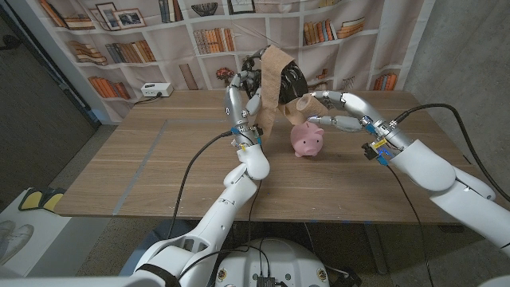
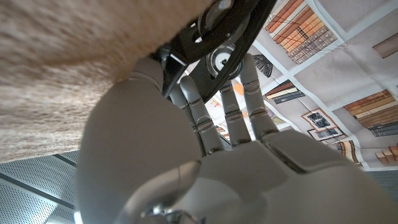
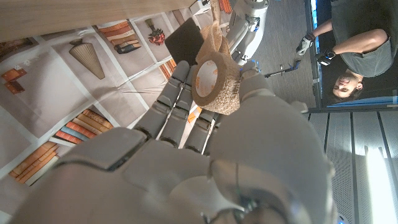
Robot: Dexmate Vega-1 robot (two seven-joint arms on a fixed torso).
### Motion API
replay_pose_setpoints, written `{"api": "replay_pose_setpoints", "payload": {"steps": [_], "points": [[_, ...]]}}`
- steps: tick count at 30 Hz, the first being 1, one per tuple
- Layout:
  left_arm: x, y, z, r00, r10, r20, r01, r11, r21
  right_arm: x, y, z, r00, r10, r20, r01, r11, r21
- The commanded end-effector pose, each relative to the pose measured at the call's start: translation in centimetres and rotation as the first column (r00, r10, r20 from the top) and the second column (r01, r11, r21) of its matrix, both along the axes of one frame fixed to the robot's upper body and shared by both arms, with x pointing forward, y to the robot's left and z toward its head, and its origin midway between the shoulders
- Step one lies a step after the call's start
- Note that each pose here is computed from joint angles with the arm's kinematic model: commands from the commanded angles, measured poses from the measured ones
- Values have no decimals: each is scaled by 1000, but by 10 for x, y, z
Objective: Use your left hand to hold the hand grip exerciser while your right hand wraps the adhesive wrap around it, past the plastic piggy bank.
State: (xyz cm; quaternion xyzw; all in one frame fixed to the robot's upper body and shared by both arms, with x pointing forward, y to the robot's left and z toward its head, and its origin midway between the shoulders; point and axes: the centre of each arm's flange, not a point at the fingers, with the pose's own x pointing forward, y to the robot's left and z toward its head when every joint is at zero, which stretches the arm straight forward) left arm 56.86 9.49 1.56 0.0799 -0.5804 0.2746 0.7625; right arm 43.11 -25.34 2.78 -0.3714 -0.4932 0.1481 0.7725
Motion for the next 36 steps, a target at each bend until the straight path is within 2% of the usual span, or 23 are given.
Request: {"api": "replay_pose_setpoints", "payload": {"steps": [1, 6, 11, 20, 28, 36], "points": [[5, 16, -5, 1000, 17, -14, -17, 1000, 26, -9, 1, 17, 997, -48, 53, 46, 998, 38], [7, 28, -4, 1000, 18, -21, -17, 999, 40, -13, 10, 23, 995, -65, 77, 60, 996, 59], [11, 40, -10, 999, 19, -44, -17, 999, 42, -15, 15, 28, 992, -81, 101, 74, 994, 74], [14, 47, -18, 997, 21, -71, -17, 999, 50, -18, 28, 34, 991, -68, 117, 58, 995, 85], [20, 36, -15, 997, 32, -72, -27, 997, 67, -20, 35, 39, 992, -20, 128, 12, 998, 59], [17, 20, -2, 996, 81, -22, -76, 985, 153, -20, 36, 43, 989, 14, 146, -19, 999, 38]]}}
